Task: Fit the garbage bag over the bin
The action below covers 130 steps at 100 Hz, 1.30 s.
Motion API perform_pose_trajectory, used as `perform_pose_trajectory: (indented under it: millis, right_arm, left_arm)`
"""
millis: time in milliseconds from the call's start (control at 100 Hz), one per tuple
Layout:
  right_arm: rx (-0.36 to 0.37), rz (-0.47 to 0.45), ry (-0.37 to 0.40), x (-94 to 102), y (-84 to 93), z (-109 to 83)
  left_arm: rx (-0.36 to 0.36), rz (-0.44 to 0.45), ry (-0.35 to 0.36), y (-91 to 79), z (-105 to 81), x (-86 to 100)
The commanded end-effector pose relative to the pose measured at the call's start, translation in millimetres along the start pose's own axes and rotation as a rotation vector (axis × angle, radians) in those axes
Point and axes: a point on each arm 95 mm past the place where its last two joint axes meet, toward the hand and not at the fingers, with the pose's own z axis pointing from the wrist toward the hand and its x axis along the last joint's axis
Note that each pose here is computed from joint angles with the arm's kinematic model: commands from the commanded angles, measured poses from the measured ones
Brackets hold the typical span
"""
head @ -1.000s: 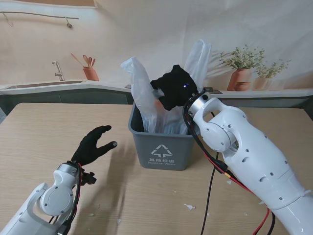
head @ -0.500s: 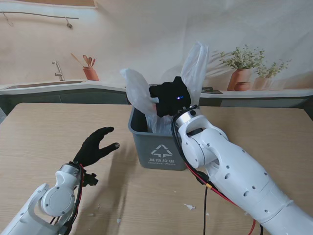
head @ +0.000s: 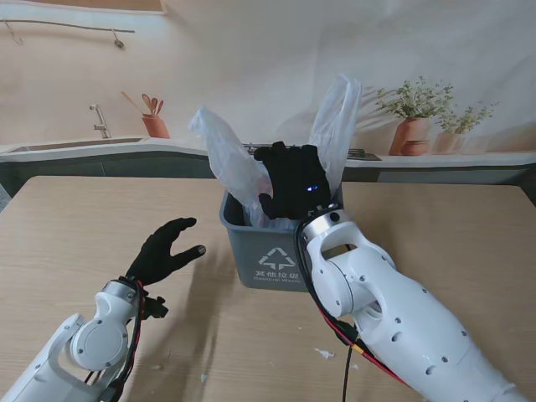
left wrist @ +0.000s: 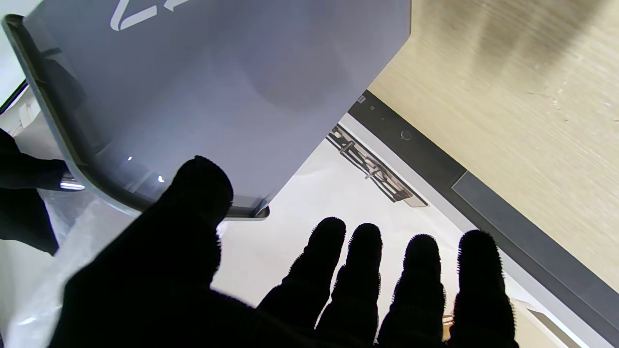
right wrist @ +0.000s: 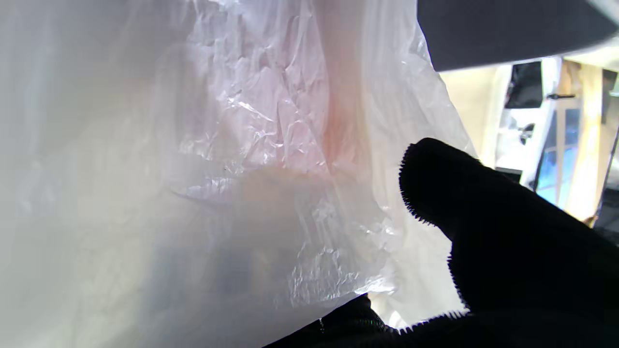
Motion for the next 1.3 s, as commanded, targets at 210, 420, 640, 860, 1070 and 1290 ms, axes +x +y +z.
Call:
perform_pose_trajectory:
  millis: [210, 420, 640, 860, 1070, 1290]
  right_arm:
    - [-0.109, 0.034, -0.005, 7.4, 18.5, -43.5]
    - [-0.205, 0.001, 0.053, -17.0, 36.2, -73.3]
    - [-0.271, -0.045, 0.186, -51.2, 49.7, -87.6]
    - [-0.254, -0.055, 0.255, -78.2, 53.5, -81.1]
    - [-0.267, -0.106, 0.321, -94.2, 47.5, -57.2]
    - [-0.175, -0.096, 0.309, -105.2, 34.6, -37.7]
  left_arm:
    - [0.024, 0.035, 0.070, -10.0, -5.1, 16.0]
    - [0.150, 0.117, 0.178, -38.0, -10.9, 34.2]
    - [0.288, 0.205, 0.337, -70.0, -23.5, 66.5]
    - [0.394, 0.230, 0.480, -87.3, -34.4, 100.3]
    - [0.421, 0.251, 0.591, -89.0, -34.0, 129.2]
    - [0.369, 0.273, 0.633, -81.5, -29.1, 145.4]
